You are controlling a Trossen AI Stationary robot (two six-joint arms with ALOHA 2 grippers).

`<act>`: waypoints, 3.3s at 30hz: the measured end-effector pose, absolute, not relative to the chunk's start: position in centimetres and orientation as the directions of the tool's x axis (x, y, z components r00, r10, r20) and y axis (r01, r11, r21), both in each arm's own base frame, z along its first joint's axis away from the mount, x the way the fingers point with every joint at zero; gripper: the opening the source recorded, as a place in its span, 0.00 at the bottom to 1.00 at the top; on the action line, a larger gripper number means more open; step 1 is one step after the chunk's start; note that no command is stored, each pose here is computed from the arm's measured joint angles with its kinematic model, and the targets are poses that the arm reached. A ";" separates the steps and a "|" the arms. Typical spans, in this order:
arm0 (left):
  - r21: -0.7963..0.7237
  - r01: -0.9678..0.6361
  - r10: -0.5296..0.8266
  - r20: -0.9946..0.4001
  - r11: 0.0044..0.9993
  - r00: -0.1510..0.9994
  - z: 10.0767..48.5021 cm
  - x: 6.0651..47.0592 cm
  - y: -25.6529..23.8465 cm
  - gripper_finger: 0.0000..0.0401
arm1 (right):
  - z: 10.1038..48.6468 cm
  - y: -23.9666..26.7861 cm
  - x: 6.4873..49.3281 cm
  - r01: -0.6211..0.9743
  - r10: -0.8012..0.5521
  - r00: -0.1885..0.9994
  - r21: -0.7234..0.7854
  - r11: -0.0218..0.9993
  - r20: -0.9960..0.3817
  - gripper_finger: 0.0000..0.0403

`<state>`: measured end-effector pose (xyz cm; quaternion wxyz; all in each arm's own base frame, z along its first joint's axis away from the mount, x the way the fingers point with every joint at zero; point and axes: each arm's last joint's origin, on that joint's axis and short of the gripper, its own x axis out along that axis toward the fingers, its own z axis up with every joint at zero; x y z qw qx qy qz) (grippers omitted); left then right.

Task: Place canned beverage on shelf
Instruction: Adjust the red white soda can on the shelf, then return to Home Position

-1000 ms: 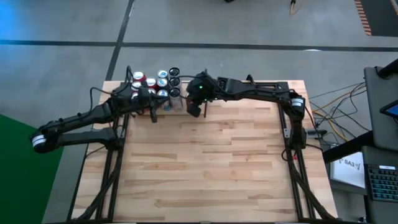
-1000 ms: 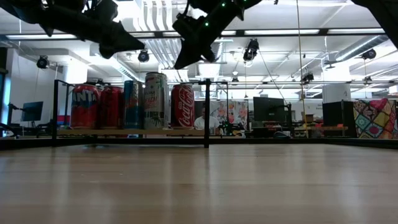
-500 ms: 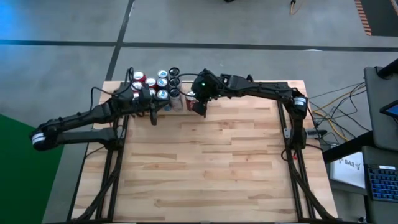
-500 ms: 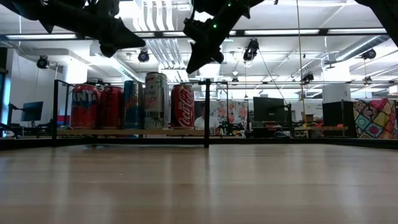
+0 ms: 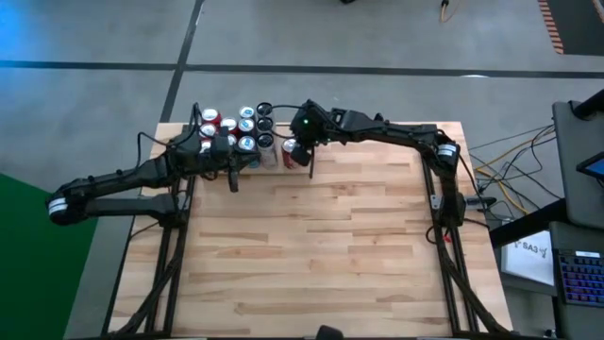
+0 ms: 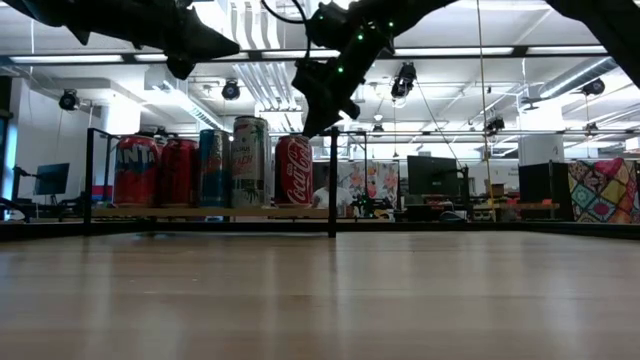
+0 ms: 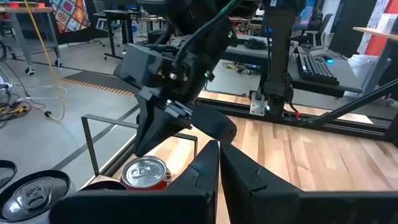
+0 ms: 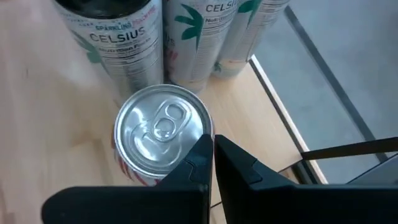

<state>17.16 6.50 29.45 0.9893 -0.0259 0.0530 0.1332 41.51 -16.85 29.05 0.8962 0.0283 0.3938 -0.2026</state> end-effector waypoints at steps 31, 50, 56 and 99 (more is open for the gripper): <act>-0.032 -0.268 0.262 -0.133 0.963 0.956 29.1 17.5 6.6 0.00 | 31.3 -15.0 40.2 0.315 -0.263 0.571 -0.088 0.945 -0.778 0.02; -0.024 -0.267 0.262 -0.131 0.963 0.956 29.1 17.5 6.6 0.00 | 29.3 -13.1 41.2 0.253 -0.187 0.584 -0.042 0.967 -0.790 0.02; -0.016 -0.266 0.262 -0.131 0.964 0.956 29.1 17.5 6.6 0.00 | 28.7 -13.3 41.7 0.251 -0.201 0.627 -0.048 0.967 -0.753 0.02; 0.073 0.136 -0.144 0.124 0.988 0.982 29.4 14.3 -1.7 0.00 | 30.5 2.8 33.0 -0.131 0.106 0.932 -0.051 0.990 -0.347 0.02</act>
